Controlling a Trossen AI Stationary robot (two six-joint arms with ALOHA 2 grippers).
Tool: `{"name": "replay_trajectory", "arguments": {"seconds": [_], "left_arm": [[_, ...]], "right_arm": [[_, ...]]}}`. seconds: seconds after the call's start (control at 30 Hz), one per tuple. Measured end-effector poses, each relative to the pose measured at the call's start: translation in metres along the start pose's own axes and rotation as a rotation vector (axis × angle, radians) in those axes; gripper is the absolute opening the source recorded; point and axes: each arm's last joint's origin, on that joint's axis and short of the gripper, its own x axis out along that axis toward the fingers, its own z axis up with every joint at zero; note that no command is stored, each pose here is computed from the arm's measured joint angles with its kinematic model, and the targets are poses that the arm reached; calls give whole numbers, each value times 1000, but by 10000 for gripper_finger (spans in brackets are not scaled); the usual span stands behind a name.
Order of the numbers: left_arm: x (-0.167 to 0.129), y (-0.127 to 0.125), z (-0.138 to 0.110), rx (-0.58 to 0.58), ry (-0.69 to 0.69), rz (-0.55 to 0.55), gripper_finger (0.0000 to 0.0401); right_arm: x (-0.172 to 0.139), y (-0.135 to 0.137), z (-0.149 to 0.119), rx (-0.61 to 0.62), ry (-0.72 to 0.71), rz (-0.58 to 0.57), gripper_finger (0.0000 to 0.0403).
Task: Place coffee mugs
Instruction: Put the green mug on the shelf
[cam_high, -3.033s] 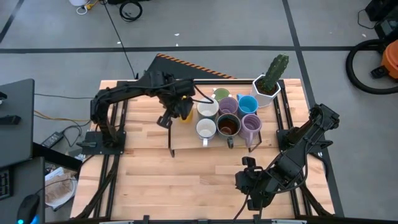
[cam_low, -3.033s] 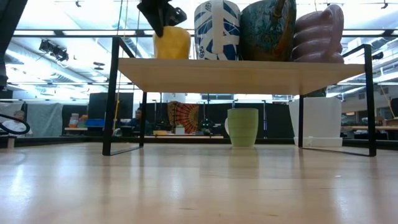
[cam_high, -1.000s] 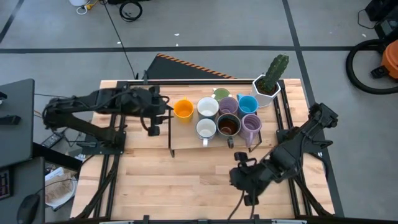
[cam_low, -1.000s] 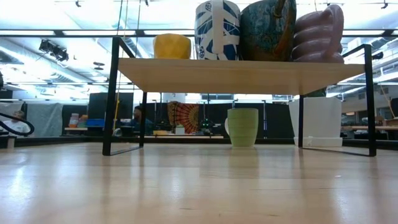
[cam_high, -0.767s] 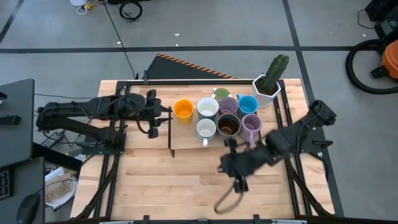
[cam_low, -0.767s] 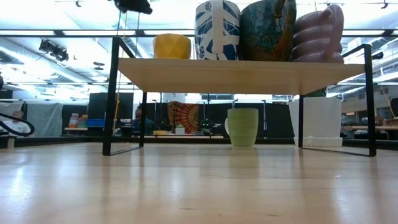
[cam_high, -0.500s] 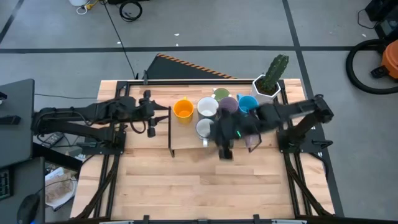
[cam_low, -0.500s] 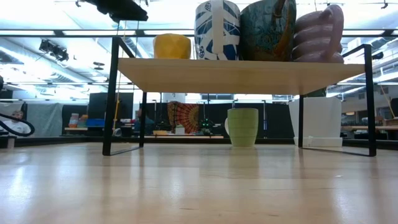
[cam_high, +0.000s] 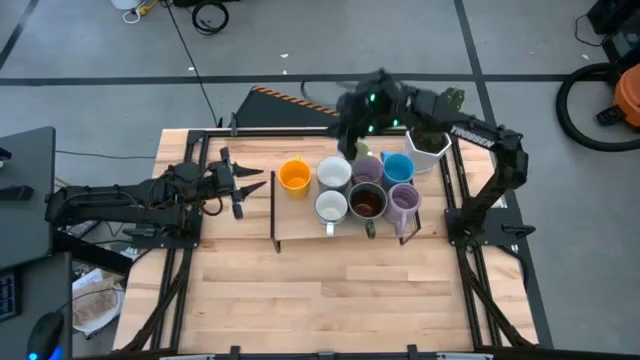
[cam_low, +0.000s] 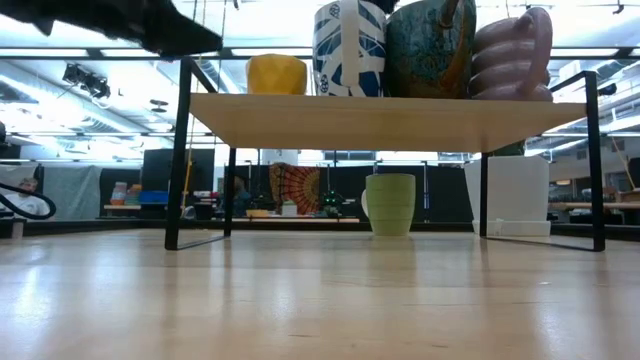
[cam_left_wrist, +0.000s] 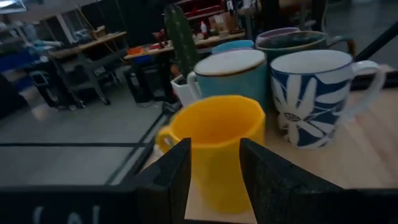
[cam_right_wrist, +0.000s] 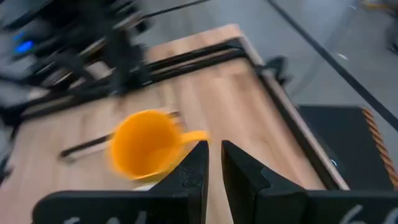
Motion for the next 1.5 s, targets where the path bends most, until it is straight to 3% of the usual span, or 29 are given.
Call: {"name": "replay_trajectory", "arguments": {"seconds": [0.2,0.43,0.7,0.9,1.03,1.27,1.5], "left_arm": [[-1,-4,-19,-68,-11,-2,142],[0,-7,-33,-114,12,-6,142],[0,-10,-37,-141,64,-25,142],[-1,-12,-42,-134,114,-36,142],[-1,-13,-48,-107,138,-33,142],[-11,-5,-51,3,-33,66,142],[-27,5,-57,-22,-89,150,141]], "right_arm": [[-7,-51,-1,205,-17,-237,48],[-14,-94,-15,313,106,-343,34],[22,-137,-47,442,324,-317,26],[48,-150,-65,487,436,-266,36],[57,-154,-75,495,511,-261,62],[64,-147,-80,448,576,-228,126],[68,-158,-85,460,583,-248,176]]}}
